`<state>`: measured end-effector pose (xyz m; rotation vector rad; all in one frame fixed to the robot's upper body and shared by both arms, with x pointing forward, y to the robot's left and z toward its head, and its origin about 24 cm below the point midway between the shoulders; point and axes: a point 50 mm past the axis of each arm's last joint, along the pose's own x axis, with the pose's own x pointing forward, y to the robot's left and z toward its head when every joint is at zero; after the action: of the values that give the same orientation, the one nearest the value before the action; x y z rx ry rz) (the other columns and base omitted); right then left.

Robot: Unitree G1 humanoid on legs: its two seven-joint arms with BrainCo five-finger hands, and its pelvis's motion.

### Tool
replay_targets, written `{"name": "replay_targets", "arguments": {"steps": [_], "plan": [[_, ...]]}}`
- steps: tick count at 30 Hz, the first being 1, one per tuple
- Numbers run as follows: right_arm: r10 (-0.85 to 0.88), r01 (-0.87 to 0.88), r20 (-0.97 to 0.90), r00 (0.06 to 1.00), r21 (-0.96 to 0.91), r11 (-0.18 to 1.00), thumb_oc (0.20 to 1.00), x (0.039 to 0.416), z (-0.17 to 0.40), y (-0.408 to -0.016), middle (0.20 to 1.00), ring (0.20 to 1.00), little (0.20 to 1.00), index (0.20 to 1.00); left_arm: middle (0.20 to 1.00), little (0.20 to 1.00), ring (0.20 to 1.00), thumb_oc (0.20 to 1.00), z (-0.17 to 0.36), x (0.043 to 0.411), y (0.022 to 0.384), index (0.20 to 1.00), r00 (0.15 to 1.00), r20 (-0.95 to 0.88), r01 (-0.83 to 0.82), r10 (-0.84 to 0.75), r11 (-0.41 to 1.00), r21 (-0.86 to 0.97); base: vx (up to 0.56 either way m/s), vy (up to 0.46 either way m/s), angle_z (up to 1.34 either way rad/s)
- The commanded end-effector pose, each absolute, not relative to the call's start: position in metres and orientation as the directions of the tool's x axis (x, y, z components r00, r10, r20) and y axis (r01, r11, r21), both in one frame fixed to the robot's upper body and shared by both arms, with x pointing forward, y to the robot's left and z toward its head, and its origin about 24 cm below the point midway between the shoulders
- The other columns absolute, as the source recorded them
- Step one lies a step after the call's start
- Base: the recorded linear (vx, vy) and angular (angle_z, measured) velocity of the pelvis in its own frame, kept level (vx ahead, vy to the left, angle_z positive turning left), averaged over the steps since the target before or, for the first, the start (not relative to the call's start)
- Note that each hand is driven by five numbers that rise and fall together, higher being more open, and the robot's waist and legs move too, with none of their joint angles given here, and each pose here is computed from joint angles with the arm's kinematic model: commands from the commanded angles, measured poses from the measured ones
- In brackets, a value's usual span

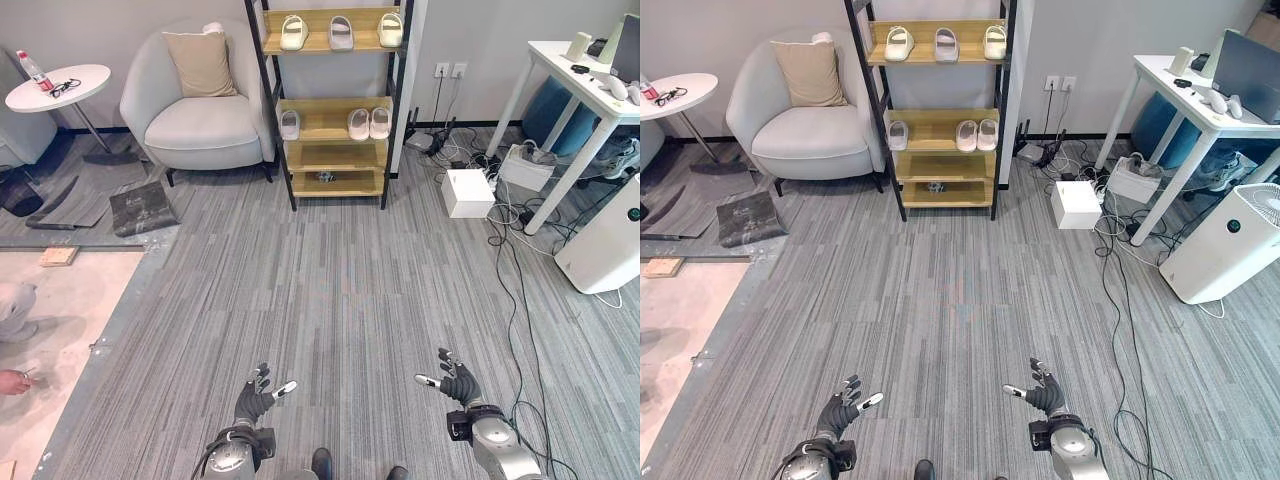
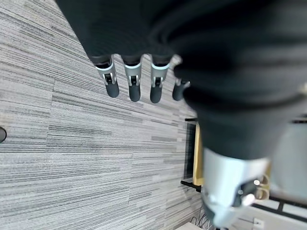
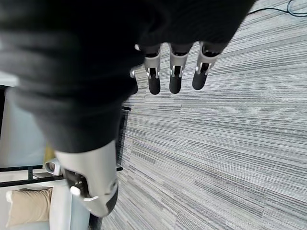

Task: Arrange the slippers neatly on the shoe rack.

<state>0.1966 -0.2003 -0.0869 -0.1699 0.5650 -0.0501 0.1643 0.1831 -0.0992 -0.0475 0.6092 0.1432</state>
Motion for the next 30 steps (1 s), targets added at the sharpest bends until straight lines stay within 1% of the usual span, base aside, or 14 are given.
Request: {"name": "replay_targets", "arguments": {"steps": [1, 6, 9, 12, 14, 18, 24, 30], "plan": [[-0.081, 0.014, -0.424, 0.902, -0.159, 0.987, 1.0, 0.224, -0.067, -0.194, 1.0, 1.0, 1.0, 1.0, 1.0, 1.0, 1.0, 1.0, -0.085, 0.182, 0.189, 1.0, 0.863, -0.49, -0.14, 0.122, 0.99, 0.002, 0.08, 0.185, -0.07], [-0.089, 0.027, -0.441, 0.893, -0.144, 0.989, 1.0, 0.219, -0.07, -0.197, 1.0, 1.0, 1.0, 1.0, 1.0, 1.0, 1.0, 1.0, -0.087, 0.176, 0.193, 1.0, 0.851, -0.508, -0.154, 0.132, 0.988, 0.0, 0.21, 0.062, 0.03], [-0.087, 0.02, -0.44, 0.894, -0.156, 0.988, 1.0, 0.217, -0.069, -0.202, 1.0, 1.0, 1.0, 1.0, 1.0, 1.0, 1.0, 1.0, -0.086, 0.178, 0.195, 1.0, 0.856, -0.506, -0.085, 0.106, 0.994, 0.064, 0.18, -0.095, 0.03], [-0.094, 0.029, -0.427, 0.899, -0.157, 0.987, 1.0, 0.217, -0.066, -0.203, 1.0, 1.0, 1.0, 1.0, 1.0, 1.0, 1.0, 1.0, -0.083, 0.185, 0.197, 1.0, 0.866, -0.49, -0.067, 0.101, 0.994, 0.088, 0.27, -0.092, 0.13], [-0.108, 0.043, -0.43, 0.897, -0.158, 0.987, 1.0, 0.216, -0.067, -0.205, 1.0, 1.0, 1.0, 1.0, 1.0, 1.0, 1.0, 1.0, -0.08, 0.19, 0.198, 1.0, 0.874, -0.474, -0.079, 0.109, 0.993, 0.083, 0.32, -0.07, 0.2], [-0.128, 0.063, -0.461, 0.878, -0.154, 0.986, 1.0, 0.207, -0.074, -0.211, 1.0, 1.0, 1.0, 1.0, 1.0, 1.0, 1.0, 1.0, -0.084, 0.189, 0.195, 1.0, 0.865, -0.489, -0.092, 0.115, 0.993, 0.071, 0.41, -0.078, 0.39], [-0.131, 0.082, -0.473, 0.871, -0.122, 0.989, 1.0, 0.204, -0.077, -0.216, 1.0, 1.0, 1.0, 1.0, 1.0, 1.0, 1.0, 1.0, -0.082, 0.192, 0.193, 1.0, 0.869, -0.483, -0.095, 0.105, 0.994, 0.044, 0.32, -0.117, 0.0], [-0.122, 0.08, -0.443, 0.888, -0.113, 0.99, 1.0, 0.214, -0.069, -0.216, 1.0, 1.0, 1.0, 1.0, 1.0, 1.0, 1.0, 1.0, -0.069, 0.207, 0.19, 1.0, 0.9, -0.43, -0.071, 0.077, 0.997, 0.03, 0.22, -0.098, -0.06]]}}
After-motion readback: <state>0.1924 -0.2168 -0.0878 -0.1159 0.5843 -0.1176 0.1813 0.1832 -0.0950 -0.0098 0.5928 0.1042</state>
